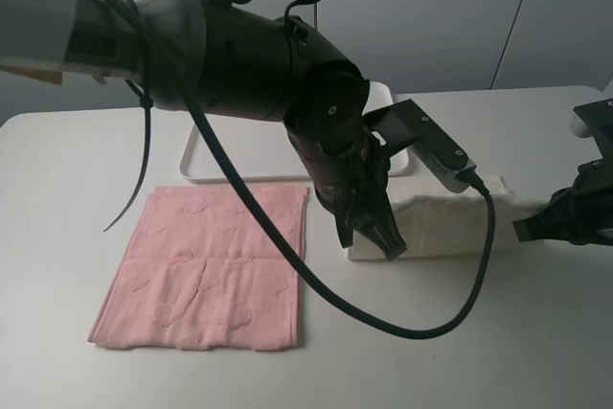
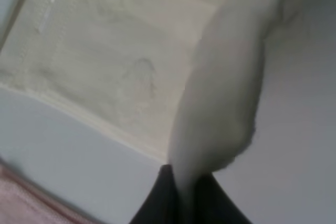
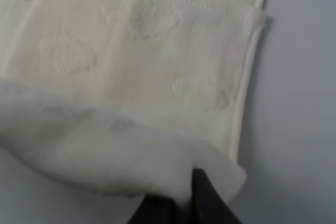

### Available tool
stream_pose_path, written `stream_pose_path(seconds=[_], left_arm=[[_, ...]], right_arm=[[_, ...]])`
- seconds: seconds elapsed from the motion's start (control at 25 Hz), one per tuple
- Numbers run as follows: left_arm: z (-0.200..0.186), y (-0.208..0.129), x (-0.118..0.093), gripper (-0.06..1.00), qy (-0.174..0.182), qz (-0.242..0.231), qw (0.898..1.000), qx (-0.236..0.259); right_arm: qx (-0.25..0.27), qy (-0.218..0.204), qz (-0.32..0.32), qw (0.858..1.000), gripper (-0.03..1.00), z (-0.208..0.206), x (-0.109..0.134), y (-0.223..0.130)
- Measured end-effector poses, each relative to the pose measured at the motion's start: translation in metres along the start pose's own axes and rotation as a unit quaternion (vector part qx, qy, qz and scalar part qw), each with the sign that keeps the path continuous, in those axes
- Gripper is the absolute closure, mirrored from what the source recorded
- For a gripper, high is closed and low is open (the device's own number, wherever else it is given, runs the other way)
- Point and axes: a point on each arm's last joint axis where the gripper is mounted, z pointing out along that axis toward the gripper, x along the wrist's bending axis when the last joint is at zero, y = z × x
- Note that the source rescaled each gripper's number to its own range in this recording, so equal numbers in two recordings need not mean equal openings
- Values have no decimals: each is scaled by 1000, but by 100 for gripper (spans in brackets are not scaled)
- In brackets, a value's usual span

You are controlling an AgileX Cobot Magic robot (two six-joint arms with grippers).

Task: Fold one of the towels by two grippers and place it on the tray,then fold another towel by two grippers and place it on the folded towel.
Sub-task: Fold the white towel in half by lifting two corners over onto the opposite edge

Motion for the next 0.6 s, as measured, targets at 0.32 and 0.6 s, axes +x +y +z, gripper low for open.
stream_pose_path(seconds=[0.32,0.6], left_arm=[[1,3,20,94,10,-30,999,-31],[2,-1,43,94,22,-56,998,-37]], right_arm=[[-66,-14,8,998,97,4,-3,13],[-49,-15,8,999,97,25,-3,11]])
